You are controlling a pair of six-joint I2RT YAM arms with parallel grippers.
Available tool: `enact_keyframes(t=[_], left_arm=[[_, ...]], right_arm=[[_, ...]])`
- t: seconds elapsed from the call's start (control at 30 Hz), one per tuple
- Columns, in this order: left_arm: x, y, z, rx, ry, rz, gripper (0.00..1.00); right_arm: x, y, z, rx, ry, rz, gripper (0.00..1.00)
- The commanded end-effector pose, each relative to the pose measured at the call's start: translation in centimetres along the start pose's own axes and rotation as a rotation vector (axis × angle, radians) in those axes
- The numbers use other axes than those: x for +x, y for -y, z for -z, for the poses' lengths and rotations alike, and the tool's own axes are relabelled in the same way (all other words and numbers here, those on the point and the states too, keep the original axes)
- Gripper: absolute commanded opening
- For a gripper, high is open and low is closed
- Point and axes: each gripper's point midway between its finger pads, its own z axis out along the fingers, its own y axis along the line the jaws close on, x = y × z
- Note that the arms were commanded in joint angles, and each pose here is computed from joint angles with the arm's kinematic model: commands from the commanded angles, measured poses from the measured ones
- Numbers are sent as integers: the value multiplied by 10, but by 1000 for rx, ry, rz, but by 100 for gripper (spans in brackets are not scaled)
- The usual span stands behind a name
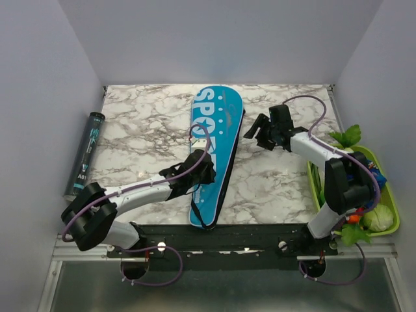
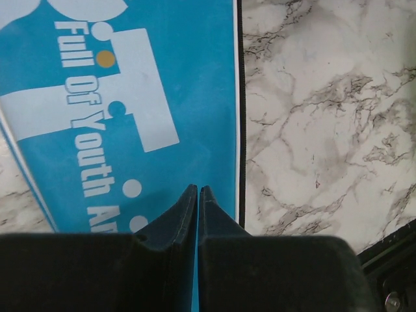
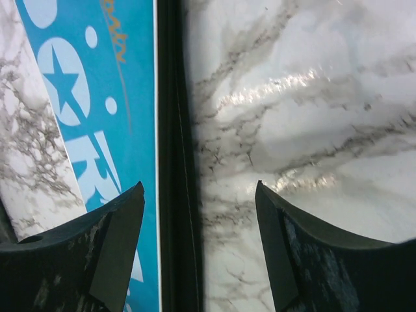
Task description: Pack up the badminton gear
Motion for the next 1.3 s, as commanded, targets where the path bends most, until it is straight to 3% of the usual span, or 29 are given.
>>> enact_keyframes(t=[0.0,0.4,0.8,1.0,1.03,1.2,1.23,1.27], left_arm=[[3,26,-16,116,-6,10,10],[30,23,-27,142,-72,40,8],[54,60,-38,274,-161,54,4],[64,55,-47,251,-184,51,4],[66,50,-48,227,-186,45,3],[83,27,-53,146,-226,2,3],[85,17,-55,106,-223,-5,3],[89,12,-55,87,-232,-9,3]], right_arm=[[-19,-33,-22,-108,-19,10,77],[-17,-38,-98,-91,-122,-74,75],[-10,-28,-120,-55,-151,-115,68],[-4,-25,-127,-51,-177,-134,50],[-2,-24,-127,-46,-179,-135,39],[-4,-20,-130,-29,-167,-147,15],[-4,-20,-130,-26,-166,-150,3],[-5,-19,-129,-19,-157,-154,0]])
